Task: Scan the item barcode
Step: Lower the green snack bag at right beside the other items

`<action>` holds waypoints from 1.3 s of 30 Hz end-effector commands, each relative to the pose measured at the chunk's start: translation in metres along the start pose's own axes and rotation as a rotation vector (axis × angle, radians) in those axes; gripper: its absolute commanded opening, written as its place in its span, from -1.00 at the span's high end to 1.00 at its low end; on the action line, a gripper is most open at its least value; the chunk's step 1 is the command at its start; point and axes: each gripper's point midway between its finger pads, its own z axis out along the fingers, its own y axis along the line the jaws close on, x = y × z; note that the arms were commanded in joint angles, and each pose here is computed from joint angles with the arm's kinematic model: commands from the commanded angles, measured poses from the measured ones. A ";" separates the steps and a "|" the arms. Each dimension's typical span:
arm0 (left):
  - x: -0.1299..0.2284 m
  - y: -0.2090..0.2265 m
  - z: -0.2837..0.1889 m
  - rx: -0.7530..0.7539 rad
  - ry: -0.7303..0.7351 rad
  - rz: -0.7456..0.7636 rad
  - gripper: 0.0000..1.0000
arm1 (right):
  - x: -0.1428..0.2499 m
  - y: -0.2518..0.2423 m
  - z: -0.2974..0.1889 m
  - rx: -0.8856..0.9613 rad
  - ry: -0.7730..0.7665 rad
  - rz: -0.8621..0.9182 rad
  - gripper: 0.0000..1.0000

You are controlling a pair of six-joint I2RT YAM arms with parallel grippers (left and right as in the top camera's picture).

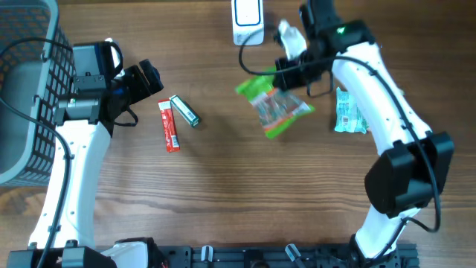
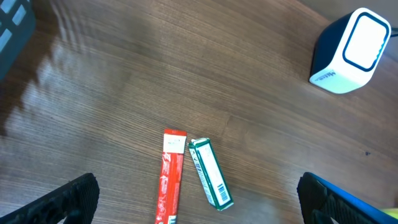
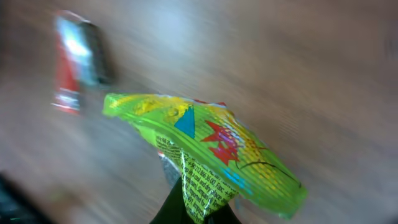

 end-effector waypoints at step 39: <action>-0.002 0.002 0.000 -0.006 -0.007 0.004 -1.00 | 0.069 -0.064 0.093 0.409 0.018 0.231 0.36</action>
